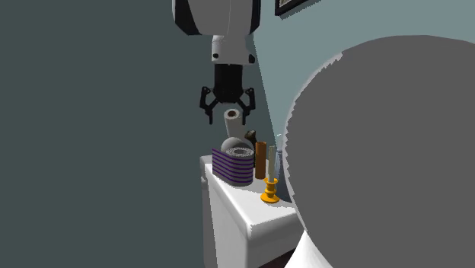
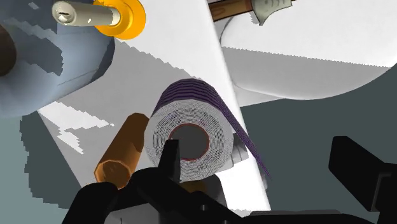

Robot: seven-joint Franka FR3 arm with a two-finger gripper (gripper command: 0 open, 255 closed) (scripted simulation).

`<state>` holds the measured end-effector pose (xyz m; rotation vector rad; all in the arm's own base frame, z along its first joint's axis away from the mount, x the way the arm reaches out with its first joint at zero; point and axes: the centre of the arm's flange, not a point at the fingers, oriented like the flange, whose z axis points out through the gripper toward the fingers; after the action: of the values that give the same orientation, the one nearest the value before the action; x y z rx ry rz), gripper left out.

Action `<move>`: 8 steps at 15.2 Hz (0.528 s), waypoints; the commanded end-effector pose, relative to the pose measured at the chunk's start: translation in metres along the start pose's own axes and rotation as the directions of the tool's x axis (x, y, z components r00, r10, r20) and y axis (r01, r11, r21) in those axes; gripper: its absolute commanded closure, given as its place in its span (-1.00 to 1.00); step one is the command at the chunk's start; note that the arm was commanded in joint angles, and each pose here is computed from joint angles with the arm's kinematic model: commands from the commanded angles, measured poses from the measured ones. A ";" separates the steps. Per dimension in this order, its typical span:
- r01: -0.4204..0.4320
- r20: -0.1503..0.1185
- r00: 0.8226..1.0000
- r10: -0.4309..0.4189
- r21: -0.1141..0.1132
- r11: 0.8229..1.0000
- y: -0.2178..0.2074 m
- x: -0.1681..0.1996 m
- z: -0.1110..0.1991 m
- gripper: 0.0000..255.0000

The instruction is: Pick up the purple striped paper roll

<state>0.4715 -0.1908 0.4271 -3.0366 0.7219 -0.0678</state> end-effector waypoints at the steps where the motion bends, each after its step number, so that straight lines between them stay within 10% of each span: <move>1: -0.025 0.003 1.000 0.025 -0.002 1.000 0.010 0.019 0.019 -1.00; 8: -0.100 0.015 0.995 0.100 -0.004 0.995 0.045 0.070 0.076 -1.00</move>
<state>0.5124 -0.2558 0.3588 -2.9976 0.8628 -0.0425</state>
